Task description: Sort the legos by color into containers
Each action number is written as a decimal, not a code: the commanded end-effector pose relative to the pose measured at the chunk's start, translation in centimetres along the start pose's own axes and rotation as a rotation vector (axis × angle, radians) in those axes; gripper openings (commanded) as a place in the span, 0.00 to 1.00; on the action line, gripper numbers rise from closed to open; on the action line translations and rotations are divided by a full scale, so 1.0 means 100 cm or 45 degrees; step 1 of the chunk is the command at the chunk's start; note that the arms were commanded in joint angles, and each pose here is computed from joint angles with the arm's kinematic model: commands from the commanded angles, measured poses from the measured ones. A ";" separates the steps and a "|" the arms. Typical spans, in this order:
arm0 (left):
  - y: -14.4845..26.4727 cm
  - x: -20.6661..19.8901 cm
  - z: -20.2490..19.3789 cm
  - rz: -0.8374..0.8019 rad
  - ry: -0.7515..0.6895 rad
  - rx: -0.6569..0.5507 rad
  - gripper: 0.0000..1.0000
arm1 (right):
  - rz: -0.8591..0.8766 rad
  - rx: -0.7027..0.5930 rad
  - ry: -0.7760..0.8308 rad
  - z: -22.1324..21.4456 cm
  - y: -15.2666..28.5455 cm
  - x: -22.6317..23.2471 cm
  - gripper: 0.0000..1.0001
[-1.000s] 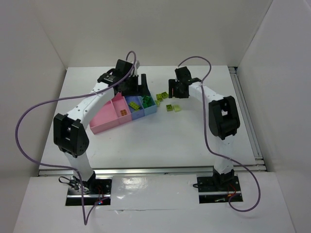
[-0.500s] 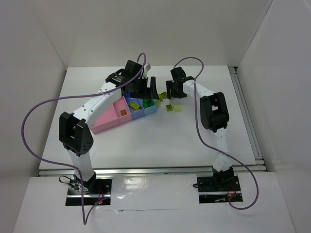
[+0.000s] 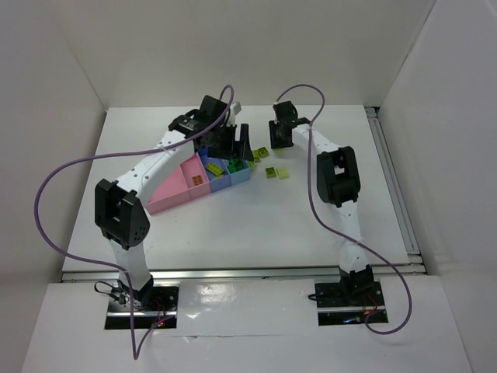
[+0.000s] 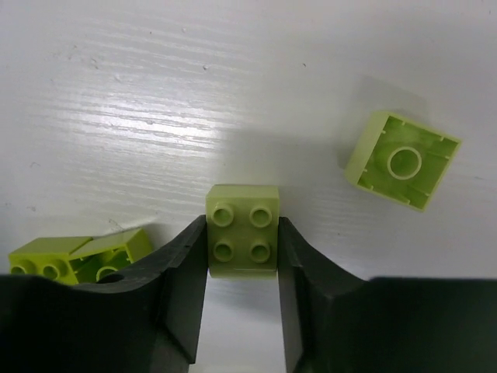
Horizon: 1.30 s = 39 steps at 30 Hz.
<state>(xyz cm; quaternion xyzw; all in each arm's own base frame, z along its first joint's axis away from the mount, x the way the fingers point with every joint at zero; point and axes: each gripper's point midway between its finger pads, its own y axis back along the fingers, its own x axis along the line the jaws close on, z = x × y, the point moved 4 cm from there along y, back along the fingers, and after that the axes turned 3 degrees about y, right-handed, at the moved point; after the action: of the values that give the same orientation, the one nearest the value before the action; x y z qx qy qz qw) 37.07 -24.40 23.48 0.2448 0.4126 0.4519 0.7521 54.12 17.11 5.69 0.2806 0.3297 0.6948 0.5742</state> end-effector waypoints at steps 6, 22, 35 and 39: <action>0.007 0.001 0.015 0.034 -0.062 -0.052 0.88 | 0.047 -0.137 -0.036 0.027 0.050 0.002 0.16; 0.170 0.122 0.052 0.442 0.605 -0.649 0.89 | 0.846 -0.398 0.180 0.049 0.182 0.234 0.16; 0.235 0.133 0.032 0.627 0.777 -0.871 0.91 | 1.194 -0.579 0.222 0.060 0.177 0.377 0.47; 0.246 0.130 0.033 0.637 0.739 -0.895 0.91 | 1.225 -0.559 0.209 0.056 0.170 0.383 0.99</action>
<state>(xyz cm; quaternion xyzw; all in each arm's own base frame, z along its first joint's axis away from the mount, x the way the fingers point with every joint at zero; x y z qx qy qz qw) 32.36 -2.00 36.57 -0.0472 0.3777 0.7672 0.5162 40.74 52.78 18.83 0.2328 0.1114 0.9394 0.2255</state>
